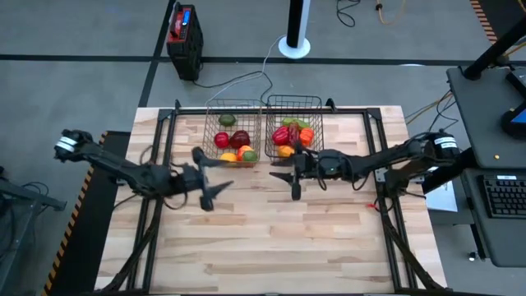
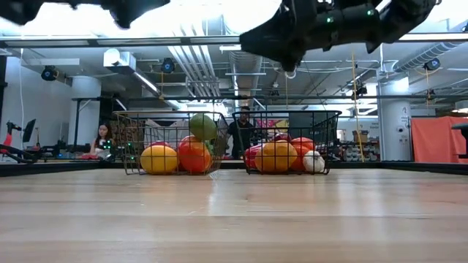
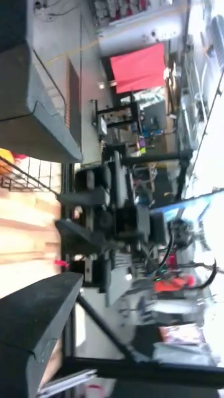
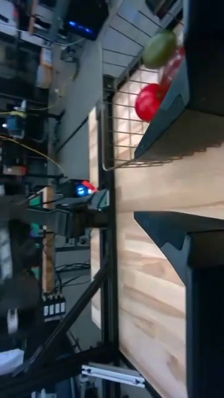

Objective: Sort produce into baskets
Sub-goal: Return to Home Position

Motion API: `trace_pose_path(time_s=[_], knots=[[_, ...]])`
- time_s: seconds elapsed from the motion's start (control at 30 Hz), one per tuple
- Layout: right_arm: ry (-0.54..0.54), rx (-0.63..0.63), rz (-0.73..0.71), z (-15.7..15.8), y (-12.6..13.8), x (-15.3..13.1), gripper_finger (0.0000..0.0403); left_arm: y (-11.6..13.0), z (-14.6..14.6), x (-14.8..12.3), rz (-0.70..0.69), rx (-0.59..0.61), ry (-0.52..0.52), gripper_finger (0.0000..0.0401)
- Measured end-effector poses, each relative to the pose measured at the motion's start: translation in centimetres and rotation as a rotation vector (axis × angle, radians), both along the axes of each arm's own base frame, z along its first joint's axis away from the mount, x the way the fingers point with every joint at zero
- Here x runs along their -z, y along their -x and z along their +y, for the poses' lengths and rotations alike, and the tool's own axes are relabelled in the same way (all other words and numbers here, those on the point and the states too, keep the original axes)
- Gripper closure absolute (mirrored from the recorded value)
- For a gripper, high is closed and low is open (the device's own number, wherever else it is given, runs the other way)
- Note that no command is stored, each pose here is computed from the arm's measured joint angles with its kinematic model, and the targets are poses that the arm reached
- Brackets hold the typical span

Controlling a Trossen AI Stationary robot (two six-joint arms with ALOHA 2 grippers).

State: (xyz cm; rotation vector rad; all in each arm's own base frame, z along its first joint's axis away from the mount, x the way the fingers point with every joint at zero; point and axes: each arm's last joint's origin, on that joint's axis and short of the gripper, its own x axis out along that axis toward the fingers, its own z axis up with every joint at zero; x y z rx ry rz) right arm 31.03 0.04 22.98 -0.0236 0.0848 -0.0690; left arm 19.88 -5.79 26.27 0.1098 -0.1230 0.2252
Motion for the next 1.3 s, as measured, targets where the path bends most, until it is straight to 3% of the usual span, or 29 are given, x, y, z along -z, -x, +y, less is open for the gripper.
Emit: trace_pose_path(time_s=[0.27, 0.5, 0.7, 0.9, 1.13, 1.3], knots=[[0.049, -0.005, -0.050, 0.0, 2.9, -1.2, 0.0288, 5.8, 2.3, 2.4, -0.127, -0.001, 0.087, 0.0117], [0.044, 0.013, -0.104, -0.1, 7.5, -1.0, 0.0303, 8.2, 3.2, 4.0, -0.196, -0.001, 0.111, 0.0117], [0.032, 0.036, -0.187, -0.2, 11.6, -0.2, 0.0315, 9.2, 3.6, 5.6, -0.222, -0.013, 0.117, 0.0117], [0.039, 0.040, -0.285, -0.2, 15.1, 1.3, 0.0325, 9.3, 3.6, 6.4, -0.159, -0.016, 0.114, 0.0117], [0.048, 0.057, -0.382, -0.3, 17.8, 3.2, 0.0330, 9.2, 3.6, 6.7, -0.126, -0.015, 0.111, 0.0117], [0.065, 0.058, -0.464, -0.2, 18.9, 2.5, 0.0329, 9.2, 3.6, 6.8, -0.120, -0.016, 0.112, 0.0117]])
